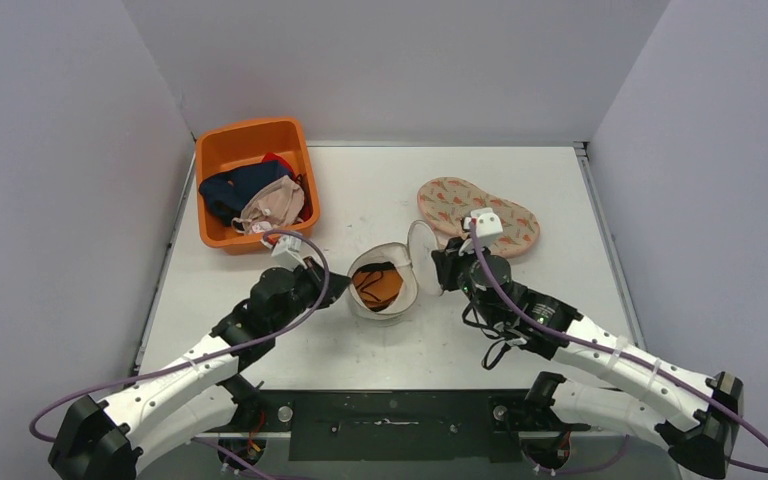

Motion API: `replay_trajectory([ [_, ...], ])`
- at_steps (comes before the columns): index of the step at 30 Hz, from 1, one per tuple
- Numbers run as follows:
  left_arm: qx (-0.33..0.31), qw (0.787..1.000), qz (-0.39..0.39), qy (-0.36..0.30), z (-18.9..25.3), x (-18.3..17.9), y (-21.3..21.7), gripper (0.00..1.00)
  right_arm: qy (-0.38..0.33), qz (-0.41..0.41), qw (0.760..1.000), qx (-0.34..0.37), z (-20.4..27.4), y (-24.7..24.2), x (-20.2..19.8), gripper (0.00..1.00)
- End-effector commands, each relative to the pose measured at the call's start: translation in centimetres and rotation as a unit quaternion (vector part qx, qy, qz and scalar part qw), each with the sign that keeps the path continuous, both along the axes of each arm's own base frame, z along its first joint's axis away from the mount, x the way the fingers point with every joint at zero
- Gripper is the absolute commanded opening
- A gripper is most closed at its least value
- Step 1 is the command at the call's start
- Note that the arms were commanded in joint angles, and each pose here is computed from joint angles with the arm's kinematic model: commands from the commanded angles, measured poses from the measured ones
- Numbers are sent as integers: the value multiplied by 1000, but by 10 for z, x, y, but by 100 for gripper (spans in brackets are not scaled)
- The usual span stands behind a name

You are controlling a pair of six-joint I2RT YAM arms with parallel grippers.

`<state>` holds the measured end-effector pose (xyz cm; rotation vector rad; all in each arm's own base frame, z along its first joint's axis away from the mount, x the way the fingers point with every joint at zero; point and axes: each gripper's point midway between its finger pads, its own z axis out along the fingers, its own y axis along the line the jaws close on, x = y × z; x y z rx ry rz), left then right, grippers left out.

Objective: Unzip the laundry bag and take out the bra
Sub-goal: Open the laundry bag at the center of the board.

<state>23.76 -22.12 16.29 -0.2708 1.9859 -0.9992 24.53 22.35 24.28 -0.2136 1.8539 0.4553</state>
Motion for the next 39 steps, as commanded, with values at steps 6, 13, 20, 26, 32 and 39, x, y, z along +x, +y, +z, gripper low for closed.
replay_trajectory([
  [6, -3, 998, 33, -47, 54, 11, 15, 0, -67, 27, 995, 71, 75, -10, -13, 5],
  [13, -18, 996, 4, -86, 116, 14, 4, 0, -110, 78, 985, 109, 152, -3, -27, 5],
  [20, -8, 999, 17, -30, 48, 13, 6, 0, -69, 46, 991, 102, 99, -13, -25, 5],
  [26, 3, 1000, 17, 9, 2, 12, 8, 0, -26, 21, 997, 68, 37, -19, -22, 5],
  [32, 6, 1000, 13, 5, 5, 16, 8, 0, -7, -18, 998, 56, 13, -32, -19, 5],
  [39, 13, 1000, 1, 16, -5, 16, 4, 0, -3, -158, 986, 48, 2, -84, -11, 24],
])
